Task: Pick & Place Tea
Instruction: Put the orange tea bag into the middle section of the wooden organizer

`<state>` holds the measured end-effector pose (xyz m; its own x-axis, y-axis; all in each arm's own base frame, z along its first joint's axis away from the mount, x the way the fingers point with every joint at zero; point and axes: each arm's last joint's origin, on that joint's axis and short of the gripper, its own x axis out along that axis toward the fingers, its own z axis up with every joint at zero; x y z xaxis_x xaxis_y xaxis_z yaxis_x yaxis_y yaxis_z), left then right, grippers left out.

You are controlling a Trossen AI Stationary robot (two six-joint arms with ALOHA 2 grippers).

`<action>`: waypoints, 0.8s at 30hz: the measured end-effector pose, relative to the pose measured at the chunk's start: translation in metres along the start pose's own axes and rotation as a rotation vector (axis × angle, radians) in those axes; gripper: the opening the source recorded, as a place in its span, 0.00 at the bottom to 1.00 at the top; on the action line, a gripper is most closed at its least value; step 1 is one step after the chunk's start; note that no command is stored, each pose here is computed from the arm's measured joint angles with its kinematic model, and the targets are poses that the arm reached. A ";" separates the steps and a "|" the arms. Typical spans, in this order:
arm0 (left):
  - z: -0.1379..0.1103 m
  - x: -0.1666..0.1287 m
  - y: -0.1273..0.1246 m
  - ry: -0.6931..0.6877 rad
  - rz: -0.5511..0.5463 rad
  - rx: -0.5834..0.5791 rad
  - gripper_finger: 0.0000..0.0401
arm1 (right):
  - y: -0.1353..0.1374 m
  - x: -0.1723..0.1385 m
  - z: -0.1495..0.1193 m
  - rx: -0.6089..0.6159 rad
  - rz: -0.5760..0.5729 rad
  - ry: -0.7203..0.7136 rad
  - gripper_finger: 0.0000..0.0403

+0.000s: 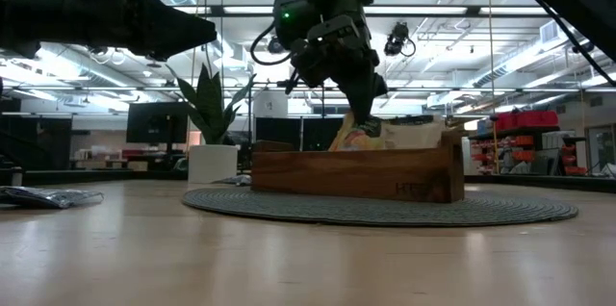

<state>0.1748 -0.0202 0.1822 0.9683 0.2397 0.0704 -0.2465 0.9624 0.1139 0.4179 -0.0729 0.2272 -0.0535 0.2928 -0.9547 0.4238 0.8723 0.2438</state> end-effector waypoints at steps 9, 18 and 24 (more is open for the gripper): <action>0.000 0.000 0.000 -0.001 0.000 -0.001 0.44 | 0.000 0.000 0.001 -0.014 -0.023 -0.017 0.12; 0.000 0.000 0.000 0.003 -0.001 -0.002 0.44 | 0.010 -0.015 0.001 -0.131 -0.111 -0.131 0.28; -0.001 0.000 0.000 0.011 -0.002 -0.023 0.44 | 0.035 -0.040 -0.002 -0.308 -0.151 -0.437 0.30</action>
<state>0.1749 -0.0202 0.1810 0.9691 0.2395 0.0589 -0.2441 0.9655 0.0909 0.4329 -0.0537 0.2744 0.3143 0.0231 -0.9490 0.1533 0.9853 0.0748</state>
